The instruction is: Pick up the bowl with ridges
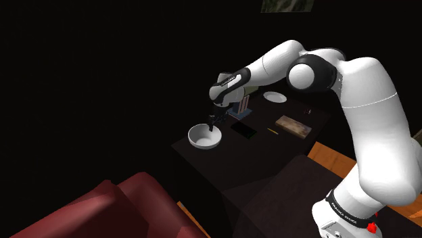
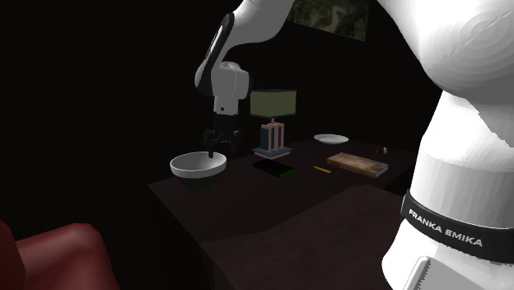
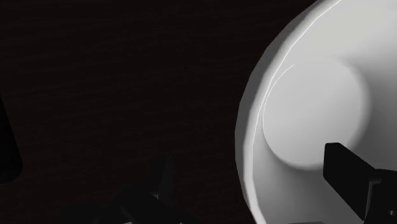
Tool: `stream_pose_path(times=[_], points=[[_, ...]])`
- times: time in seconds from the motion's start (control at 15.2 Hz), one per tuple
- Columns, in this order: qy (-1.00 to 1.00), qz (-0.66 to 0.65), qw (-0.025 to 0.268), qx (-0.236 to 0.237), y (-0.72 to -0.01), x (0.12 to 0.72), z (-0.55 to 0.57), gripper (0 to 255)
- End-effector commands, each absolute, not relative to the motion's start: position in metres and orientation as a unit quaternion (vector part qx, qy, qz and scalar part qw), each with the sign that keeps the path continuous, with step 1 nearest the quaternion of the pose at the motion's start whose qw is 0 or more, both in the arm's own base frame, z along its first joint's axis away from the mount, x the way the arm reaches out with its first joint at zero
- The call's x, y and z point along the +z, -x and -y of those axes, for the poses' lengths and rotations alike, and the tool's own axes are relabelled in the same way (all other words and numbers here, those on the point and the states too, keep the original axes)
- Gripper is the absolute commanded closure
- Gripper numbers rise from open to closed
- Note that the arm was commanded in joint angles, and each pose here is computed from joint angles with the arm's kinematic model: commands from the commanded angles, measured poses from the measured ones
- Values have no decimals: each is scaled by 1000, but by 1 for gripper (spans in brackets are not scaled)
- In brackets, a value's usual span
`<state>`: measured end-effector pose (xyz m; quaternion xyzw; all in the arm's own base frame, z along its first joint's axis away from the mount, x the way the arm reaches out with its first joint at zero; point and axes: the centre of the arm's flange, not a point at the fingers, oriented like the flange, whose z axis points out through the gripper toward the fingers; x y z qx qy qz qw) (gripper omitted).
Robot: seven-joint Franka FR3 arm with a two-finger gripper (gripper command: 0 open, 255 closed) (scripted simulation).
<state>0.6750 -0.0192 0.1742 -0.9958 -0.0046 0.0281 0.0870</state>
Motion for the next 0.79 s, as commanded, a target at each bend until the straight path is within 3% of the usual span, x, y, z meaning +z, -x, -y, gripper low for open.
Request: stream_pose_path(times=[0.0,0.07,0.73], points=[[996,5,87,28,-675,171,18,0],[996,5,87,28,-676,171,19,255],[996,5,87,28,-675,176,18,255]])
